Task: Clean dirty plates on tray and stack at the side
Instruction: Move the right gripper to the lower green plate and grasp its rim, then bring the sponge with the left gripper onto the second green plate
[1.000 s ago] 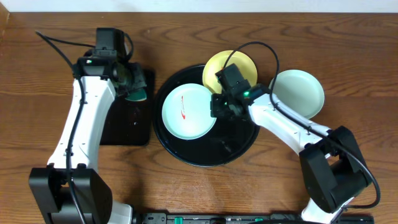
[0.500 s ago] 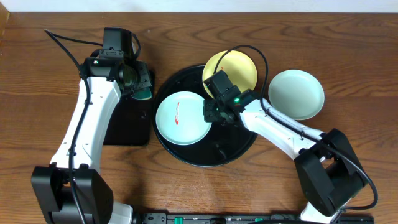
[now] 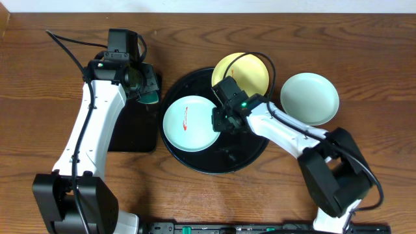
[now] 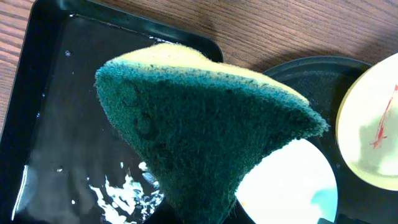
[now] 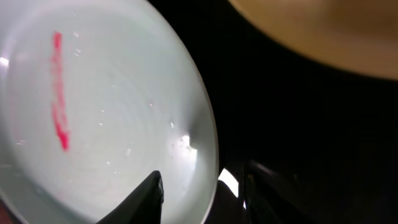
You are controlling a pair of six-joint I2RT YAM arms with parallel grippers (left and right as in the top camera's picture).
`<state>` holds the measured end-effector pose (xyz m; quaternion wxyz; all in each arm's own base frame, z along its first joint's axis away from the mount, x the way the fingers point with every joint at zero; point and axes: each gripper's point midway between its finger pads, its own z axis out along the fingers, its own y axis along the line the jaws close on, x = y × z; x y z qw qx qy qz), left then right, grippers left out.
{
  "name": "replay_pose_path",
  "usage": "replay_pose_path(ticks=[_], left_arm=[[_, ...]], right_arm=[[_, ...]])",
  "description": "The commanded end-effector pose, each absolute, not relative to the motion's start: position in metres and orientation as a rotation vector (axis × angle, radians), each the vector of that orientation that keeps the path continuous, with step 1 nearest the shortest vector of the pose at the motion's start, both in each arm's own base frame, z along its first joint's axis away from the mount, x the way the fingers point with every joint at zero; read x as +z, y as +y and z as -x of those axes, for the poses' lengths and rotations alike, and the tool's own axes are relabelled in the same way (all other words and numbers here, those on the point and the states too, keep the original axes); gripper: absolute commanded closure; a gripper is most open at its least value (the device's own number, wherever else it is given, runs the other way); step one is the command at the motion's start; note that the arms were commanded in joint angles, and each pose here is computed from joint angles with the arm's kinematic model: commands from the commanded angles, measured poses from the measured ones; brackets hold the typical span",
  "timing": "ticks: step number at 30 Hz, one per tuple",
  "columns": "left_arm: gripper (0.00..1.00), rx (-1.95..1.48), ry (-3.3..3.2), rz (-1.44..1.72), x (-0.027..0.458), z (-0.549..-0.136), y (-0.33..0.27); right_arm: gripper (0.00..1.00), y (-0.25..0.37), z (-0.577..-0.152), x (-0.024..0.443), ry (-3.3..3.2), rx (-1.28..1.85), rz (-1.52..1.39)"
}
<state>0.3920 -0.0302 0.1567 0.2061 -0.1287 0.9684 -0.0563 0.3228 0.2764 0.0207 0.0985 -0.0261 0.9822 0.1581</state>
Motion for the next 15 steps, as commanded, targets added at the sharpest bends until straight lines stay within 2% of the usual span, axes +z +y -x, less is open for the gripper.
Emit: replay_pose_path(ticks=[1, 6, 10, 15], left_arm=[[0.92, -0.176, 2.706, 0.391, 0.153, -0.391, -0.032], [0.92, -0.209, 2.716, 0.369, 0.152, -0.39, -0.041], [0.92, -0.209, 2.752, 0.321, 0.141, -0.381, -0.054], [0.92, -0.191, 2.836, 0.213, 0.115, -0.36, -0.068]], right_arm=[[0.65, 0.275, -0.329, 0.011, 2.952, 0.509, 0.017], [0.78, 0.274, -0.331, 0.005, 2.983, 0.485, 0.013], [0.97, 0.275, -0.332, 0.003, 2.988, 0.486, 0.01], [0.99, 0.276, -0.332, 0.003, 2.987, 0.491, 0.012]])
